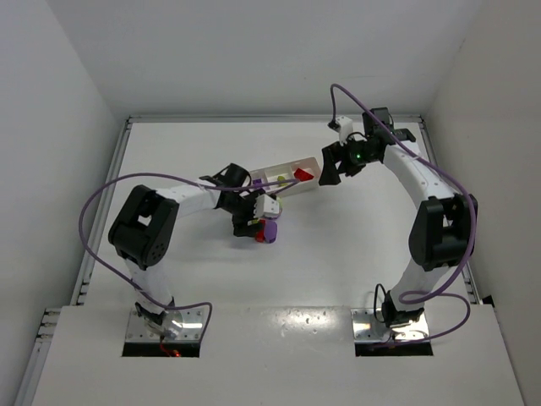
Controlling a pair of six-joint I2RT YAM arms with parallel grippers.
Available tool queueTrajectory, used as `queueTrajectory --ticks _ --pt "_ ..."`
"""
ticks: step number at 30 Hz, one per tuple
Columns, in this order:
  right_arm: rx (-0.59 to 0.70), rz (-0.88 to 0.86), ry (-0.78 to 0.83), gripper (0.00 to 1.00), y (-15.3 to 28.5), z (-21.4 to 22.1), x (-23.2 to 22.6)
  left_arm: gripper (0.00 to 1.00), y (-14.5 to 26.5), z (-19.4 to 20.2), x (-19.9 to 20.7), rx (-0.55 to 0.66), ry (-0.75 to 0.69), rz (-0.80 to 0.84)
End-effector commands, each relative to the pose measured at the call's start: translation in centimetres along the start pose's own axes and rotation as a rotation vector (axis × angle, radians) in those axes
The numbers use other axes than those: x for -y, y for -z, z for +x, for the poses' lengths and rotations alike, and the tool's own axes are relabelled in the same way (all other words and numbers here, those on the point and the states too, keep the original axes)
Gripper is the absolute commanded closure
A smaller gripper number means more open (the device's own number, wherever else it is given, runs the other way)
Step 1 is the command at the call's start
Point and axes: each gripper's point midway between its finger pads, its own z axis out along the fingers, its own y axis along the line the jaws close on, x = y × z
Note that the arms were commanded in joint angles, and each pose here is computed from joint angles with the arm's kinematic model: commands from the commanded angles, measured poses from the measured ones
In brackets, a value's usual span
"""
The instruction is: Sort the legos into containers by color
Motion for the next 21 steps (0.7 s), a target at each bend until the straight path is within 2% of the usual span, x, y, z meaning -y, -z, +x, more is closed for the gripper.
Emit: queueTrajectory --ticks 1,7,10,11,15,21 --pt "0.035 0.007 0.05 0.08 0.7 -1.0 -0.5 0.18 -0.4 -1.1 0.7 0.027 -0.003 0.051" --pt "0.027 0.005 0.054 0.08 0.5 -0.7 -0.5 0.23 -0.6 -1.4 1.6 0.038 -0.01 0.084" --pt "0.027 0.005 0.054 0.08 0.5 -0.7 -0.5 0.35 -0.8 -1.2 2.4 0.029 -0.007 0.104" --pt "0.03 -0.004 0.054 0.08 0.5 -0.7 -0.7 0.49 -0.6 -1.4 2.3 0.033 -0.002 0.098" --pt "0.037 -0.024 0.044 0.08 0.6 -0.7 -1.2 0.69 -0.3 -1.6 3.2 0.046 0.051 0.111" --pt "0.017 -0.196 -0.158 0.08 -0.6 2.1 -4.7 0.75 1.9 -4.4 2.8 0.142 0.109 0.022"
